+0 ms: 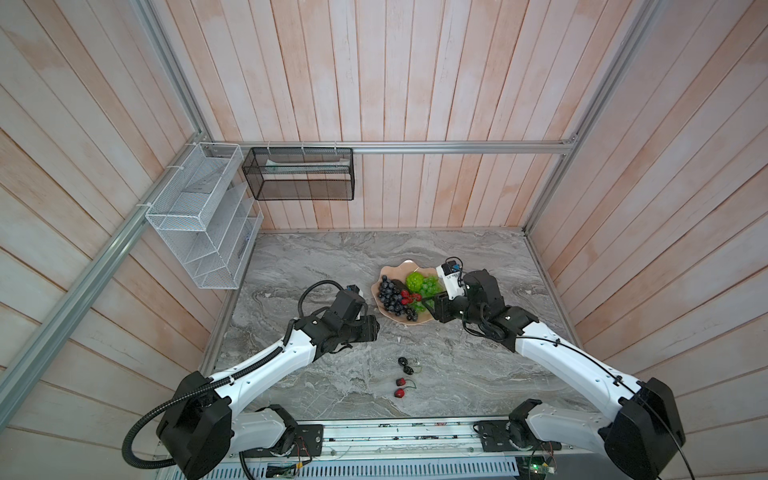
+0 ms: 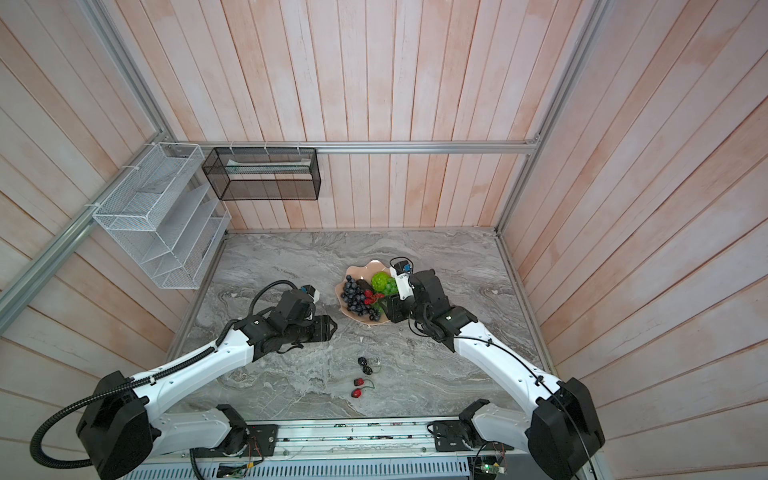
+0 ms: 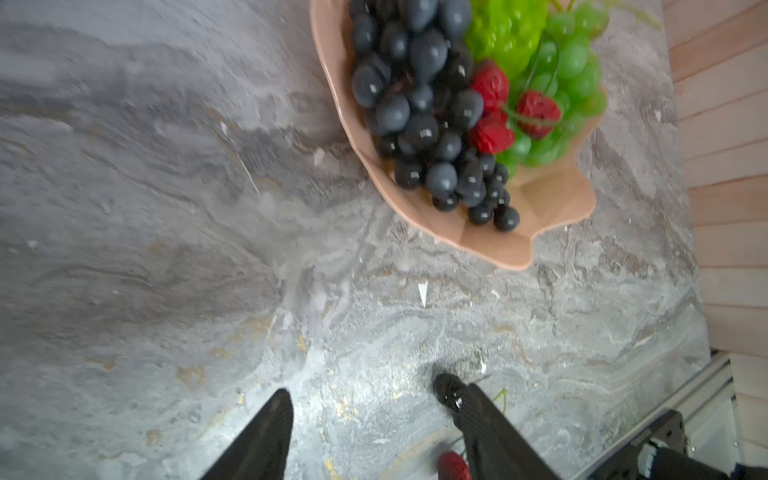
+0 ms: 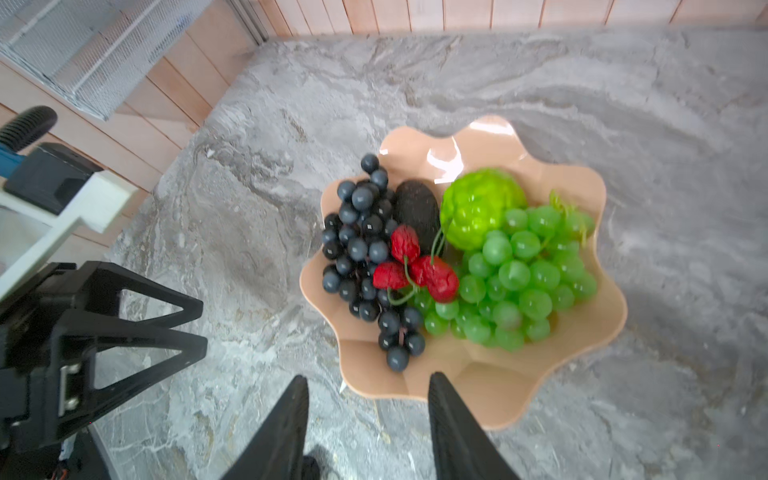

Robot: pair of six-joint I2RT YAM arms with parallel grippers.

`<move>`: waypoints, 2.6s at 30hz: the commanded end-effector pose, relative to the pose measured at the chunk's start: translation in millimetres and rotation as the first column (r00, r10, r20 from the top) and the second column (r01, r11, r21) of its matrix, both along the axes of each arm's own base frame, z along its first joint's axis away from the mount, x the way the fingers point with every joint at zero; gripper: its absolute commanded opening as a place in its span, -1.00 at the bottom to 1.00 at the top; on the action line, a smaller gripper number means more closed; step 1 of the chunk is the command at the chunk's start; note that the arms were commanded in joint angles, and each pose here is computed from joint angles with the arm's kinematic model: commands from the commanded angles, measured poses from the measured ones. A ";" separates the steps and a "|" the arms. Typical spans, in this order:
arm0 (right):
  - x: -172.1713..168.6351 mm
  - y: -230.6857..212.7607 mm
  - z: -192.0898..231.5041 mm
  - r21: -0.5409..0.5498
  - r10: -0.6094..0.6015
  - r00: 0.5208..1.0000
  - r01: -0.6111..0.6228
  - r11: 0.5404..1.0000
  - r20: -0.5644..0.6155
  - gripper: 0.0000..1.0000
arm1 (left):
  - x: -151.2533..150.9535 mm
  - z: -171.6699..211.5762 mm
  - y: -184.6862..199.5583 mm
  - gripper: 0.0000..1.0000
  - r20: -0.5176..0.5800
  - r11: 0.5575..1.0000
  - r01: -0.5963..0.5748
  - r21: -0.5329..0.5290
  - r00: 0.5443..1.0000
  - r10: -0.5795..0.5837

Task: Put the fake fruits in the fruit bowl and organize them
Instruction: 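Withdraw the right gripper while the left gripper moves over the remaining cherries, then lower the left gripper onto the last red cherry pair and close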

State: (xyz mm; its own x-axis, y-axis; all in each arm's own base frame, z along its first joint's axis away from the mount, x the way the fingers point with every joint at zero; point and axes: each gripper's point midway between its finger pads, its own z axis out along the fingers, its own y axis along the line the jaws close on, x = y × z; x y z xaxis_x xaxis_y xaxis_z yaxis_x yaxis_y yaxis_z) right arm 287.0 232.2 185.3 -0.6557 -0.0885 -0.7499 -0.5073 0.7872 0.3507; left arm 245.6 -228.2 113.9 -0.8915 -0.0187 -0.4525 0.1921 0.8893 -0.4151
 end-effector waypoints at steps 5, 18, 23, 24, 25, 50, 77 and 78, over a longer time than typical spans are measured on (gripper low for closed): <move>-29.6 -3.2 -25.6 0.014 -0.006 0.996 0.008 1.000 -0.086 -0.04 | -54.4 -25.0 -29.3 0.34 -0.081 0.985 0.167 -0.052 0.982 -0.171; -80.5 -33.7 -90.4 -0.093 -0.068 0.968 0.046 0.995 -0.243 0.05 | -100.2 -27.3 -72.0 0.34 0.021 0.843 0.479 0.244 0.866 -0.499; -71.4 -40.7 -76.8 -0.047 -0.100 0.963 0.091 0.995 -0.249 0.09 | -105.7 -28.1 -91.4 0.22 0.032 0.706 0.597 0.381 0.755 -0.655; -69.2 -43.0 -74.2 -0.039 -0.111 0.962 0.104 0.994 -0.250 0.09 | -107.2 -29.4 -94.1 0.19 0.026 0.682 0.613 0.399 0.736 -0.677; -66.9 -45.2 -71.7 -0.028 -0.125 0.960 0.122 0.992 -0.252 0.10 | -109.2 -30.9 -97.5 0.15 0.017 0.655 0.632 0.415 0.714 -0.700; -58.2 -65.7 -68.8 0.120 -0.134 0.955 0.171 0.978 -0.264 0.15 | -123.3 -76.0 -121.1 0.01 -0.121 0.373 0.752 0.543 0.510 -0.852; -52.0 -62.6 -69.4 0.153 -0.125 0.961 0.166 0.974 -0.247 0.14 | -124.3 -94.5 -104.3 -0.94 -0.156 0.385 0.736 0.558 0.548 -0.822; -51.3 -62.5 -68.8 0.155 -0.126 0.961 0.168 0.974 -0.246 0.14 | -124.6 -93.8 -103.3 -0.98 -0.156 0.389 0.734 0.556 0.553 -0.819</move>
